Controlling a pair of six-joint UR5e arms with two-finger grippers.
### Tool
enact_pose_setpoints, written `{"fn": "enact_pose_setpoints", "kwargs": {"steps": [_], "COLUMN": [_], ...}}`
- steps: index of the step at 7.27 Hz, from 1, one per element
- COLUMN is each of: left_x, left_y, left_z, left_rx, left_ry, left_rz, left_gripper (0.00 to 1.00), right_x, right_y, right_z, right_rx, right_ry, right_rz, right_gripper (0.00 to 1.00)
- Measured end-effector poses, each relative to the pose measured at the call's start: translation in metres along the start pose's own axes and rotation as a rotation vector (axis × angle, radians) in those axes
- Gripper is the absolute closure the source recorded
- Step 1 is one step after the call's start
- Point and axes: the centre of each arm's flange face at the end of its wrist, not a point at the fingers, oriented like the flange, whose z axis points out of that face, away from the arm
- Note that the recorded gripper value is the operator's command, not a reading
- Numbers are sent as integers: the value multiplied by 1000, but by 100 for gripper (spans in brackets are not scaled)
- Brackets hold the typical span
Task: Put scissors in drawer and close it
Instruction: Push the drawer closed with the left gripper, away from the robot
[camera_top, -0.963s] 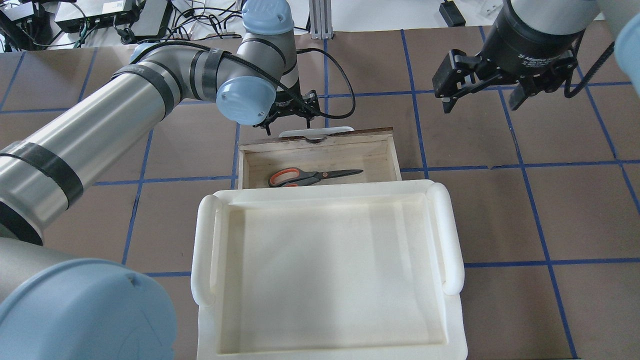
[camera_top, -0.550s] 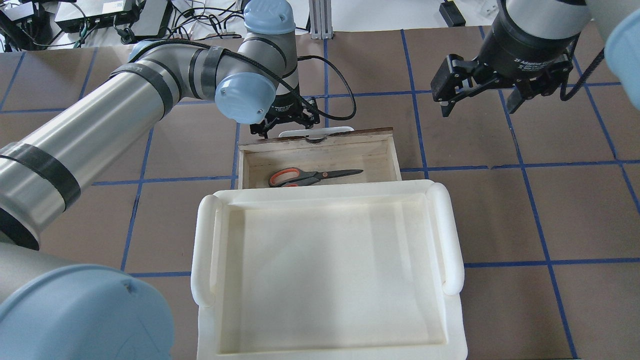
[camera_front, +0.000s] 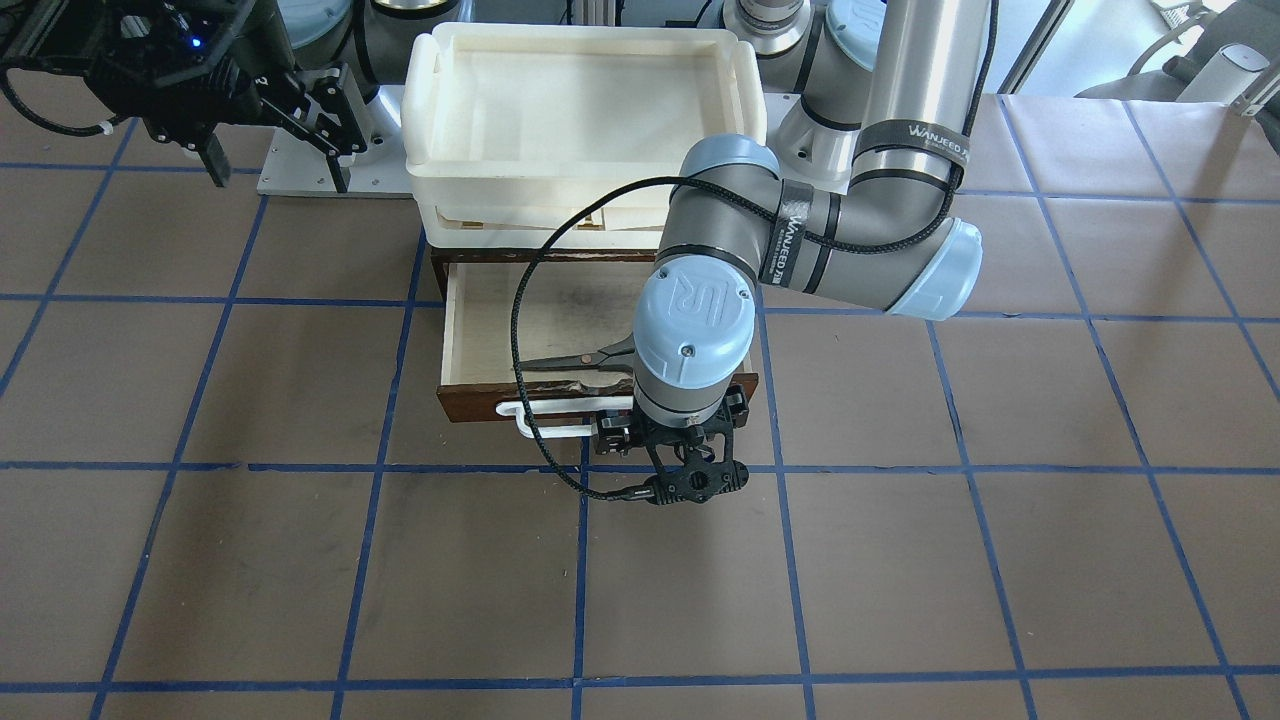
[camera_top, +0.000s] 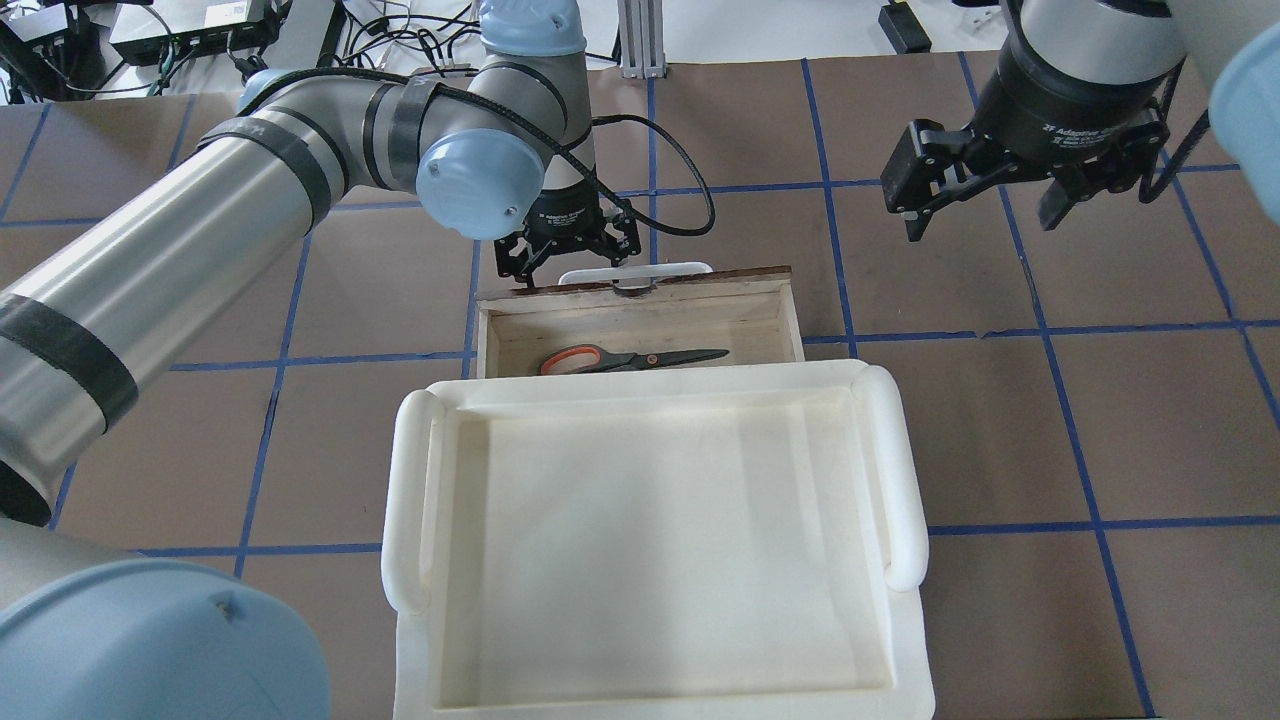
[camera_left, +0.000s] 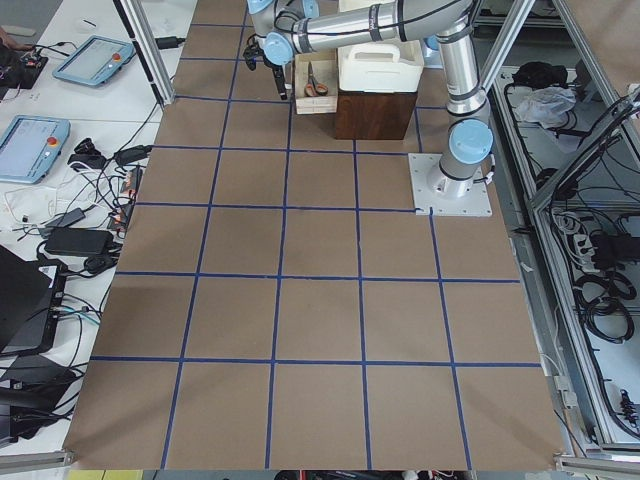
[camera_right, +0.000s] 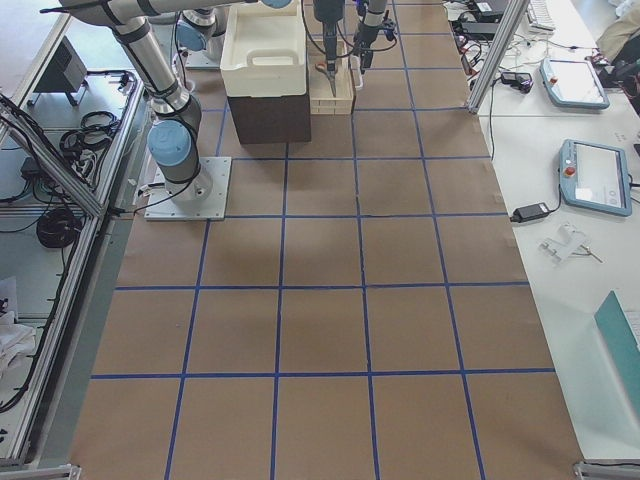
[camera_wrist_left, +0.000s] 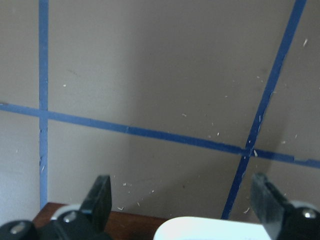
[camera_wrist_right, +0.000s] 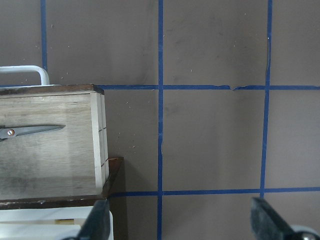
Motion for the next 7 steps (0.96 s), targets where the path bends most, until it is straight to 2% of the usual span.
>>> {"fn": "enact_pose_setpoints", "kwargs": {"steps": [7], "left_x": [-11], "left_y": [28], "left_z": [-6], "left_rx": [-136], "left_ry": [-64], "left_rz": [2], "left_gripper": [0], "right_x": [-1], "right_y": [1], "right_z": [1], "right_rx": [-5], "right_ry": [-7], "right_rz": [1], "right_gripper": [0]}}
